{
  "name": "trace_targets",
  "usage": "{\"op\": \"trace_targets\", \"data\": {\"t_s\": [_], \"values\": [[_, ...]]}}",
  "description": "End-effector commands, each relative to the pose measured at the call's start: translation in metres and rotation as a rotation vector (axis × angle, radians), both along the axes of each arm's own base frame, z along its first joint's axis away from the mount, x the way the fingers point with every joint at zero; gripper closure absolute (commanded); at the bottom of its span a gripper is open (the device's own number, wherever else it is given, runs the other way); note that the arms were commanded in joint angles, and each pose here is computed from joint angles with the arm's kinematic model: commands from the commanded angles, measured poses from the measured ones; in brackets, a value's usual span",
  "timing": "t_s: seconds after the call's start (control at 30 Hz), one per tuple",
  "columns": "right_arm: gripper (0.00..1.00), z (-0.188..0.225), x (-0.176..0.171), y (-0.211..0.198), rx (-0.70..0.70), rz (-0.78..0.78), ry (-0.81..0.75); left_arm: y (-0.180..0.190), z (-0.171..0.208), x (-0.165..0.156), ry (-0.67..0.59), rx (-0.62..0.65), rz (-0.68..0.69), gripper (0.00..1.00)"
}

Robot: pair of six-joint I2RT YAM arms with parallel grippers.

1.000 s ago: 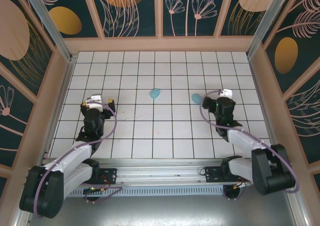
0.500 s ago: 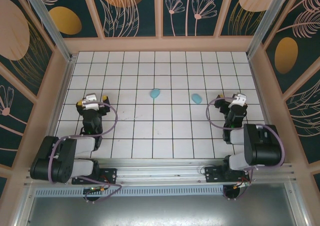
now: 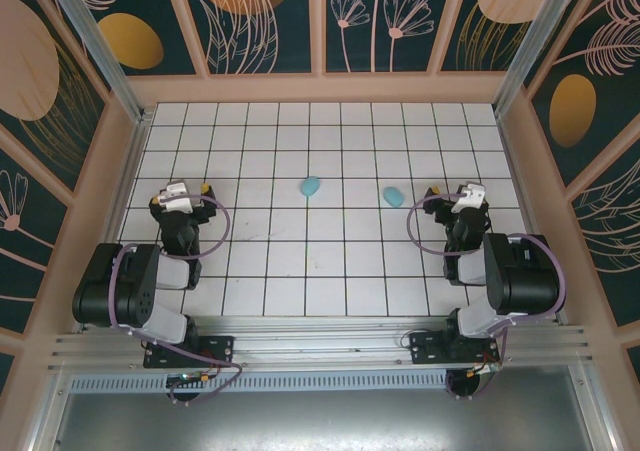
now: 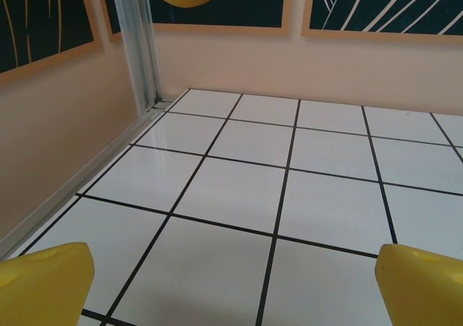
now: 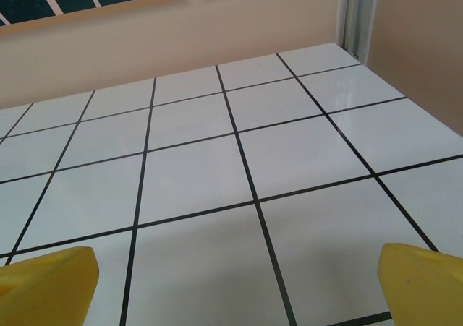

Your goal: Insert the wireless bluetooth earbuds into the charging case

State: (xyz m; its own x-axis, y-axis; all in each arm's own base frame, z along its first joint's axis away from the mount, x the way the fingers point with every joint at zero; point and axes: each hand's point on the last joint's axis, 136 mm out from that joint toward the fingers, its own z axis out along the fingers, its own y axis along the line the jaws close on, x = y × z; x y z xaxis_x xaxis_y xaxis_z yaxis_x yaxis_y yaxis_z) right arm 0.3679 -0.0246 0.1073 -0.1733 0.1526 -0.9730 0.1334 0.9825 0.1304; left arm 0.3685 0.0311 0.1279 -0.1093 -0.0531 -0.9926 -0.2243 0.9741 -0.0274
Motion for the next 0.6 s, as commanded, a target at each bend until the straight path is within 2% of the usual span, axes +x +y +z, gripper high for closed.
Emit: {"op": "trace_targets", "data": {"t_s": [0.0,0.57], "values": [[0.01,0.0155,0.0061,0.0051,-0.014,0.024,-0.058,-0.0043,0.0095,0.0050,-0.042,-0.029,-0.029,0.02],[0.01,0.0151,0.0064,0.0056,-0.015,0.027,-0.056,-0.0045,0.0087,0.0045,-0.040,-0.029,-0.030,0.01]]}}
